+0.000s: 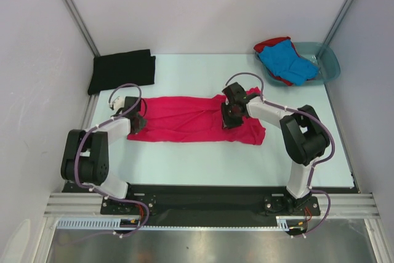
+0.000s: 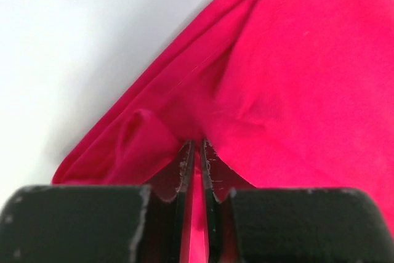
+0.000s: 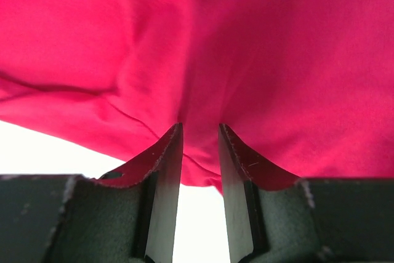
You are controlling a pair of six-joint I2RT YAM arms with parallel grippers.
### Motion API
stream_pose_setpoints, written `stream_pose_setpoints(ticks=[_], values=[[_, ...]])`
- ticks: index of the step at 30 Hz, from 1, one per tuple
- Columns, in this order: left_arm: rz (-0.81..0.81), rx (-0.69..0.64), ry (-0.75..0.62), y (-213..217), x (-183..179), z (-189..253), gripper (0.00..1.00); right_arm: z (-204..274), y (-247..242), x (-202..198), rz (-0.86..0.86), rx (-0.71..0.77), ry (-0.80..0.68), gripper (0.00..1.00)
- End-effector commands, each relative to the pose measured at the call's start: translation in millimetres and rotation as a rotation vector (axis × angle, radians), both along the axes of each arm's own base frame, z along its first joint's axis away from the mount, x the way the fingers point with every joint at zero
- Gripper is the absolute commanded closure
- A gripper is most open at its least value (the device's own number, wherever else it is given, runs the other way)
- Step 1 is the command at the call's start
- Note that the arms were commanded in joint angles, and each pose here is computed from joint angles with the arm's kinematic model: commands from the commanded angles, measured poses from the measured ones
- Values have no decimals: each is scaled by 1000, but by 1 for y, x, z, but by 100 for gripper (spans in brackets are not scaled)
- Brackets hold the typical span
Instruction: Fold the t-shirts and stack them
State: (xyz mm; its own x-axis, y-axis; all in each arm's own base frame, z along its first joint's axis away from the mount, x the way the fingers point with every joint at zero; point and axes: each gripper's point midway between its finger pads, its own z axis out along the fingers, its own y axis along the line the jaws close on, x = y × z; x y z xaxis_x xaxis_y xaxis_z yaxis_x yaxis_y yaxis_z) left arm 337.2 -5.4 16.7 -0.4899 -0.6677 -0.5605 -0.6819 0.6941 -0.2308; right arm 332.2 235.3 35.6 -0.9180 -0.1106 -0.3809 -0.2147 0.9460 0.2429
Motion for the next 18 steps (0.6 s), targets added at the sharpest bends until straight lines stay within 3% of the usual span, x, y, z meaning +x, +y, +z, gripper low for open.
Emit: stream_pose_setpoints(ticks=[1, 6, 12, 18], values=[[-75, 23, -7, 0, 21, 2, 89, 4, -13, -2, -30, -26, -25, 65], [-59, 99, 34, 17, 26, 6, 88, 4, -29, -11, -49, -58, -30, 65], [-21, 141, 11, 27, 28, 34, 80, 10, -36, -17, -63, -62, -43, 65], [-62, 51, -105, 10, 22, 64, 73, 14, -42, -8, -96, -69, -80, 65]])
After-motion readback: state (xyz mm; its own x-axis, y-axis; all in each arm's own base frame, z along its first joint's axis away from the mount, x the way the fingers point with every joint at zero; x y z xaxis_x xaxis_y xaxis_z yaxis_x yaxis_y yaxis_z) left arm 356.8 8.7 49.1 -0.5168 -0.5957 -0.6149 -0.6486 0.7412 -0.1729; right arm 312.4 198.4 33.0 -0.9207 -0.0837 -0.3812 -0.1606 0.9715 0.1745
